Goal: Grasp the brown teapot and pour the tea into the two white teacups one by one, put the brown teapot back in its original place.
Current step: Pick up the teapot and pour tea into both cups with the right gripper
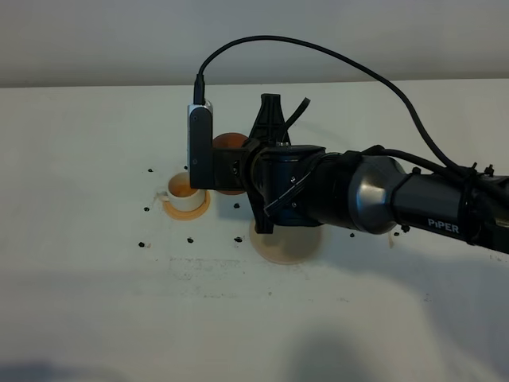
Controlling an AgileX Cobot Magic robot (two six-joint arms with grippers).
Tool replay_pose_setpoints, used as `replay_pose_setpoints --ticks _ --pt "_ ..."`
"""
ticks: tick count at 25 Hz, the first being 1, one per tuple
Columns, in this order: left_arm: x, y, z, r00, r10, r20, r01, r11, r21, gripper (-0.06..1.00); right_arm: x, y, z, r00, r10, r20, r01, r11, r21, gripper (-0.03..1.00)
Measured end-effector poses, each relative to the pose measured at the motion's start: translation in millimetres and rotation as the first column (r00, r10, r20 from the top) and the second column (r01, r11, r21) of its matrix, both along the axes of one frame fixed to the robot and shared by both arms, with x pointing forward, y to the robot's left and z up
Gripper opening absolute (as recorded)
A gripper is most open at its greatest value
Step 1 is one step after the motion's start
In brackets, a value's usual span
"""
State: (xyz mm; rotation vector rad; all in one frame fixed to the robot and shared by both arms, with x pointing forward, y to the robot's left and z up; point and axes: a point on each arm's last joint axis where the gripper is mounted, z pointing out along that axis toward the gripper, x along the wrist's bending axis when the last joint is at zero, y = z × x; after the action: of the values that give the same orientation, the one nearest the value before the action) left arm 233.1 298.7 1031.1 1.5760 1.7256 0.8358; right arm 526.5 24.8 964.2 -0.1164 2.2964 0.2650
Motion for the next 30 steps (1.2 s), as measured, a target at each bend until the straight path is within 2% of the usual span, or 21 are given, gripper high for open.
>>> replay_pose_setpoints --ticks 30 --pt "0.0 0.0 0.0 1.0 0.0 0.0 0.0 1.0 0.0 0.54 -2.8 5.8 -1.9 0.999 0.024 0.036 -0.022 0.999 -0.049 0.09"
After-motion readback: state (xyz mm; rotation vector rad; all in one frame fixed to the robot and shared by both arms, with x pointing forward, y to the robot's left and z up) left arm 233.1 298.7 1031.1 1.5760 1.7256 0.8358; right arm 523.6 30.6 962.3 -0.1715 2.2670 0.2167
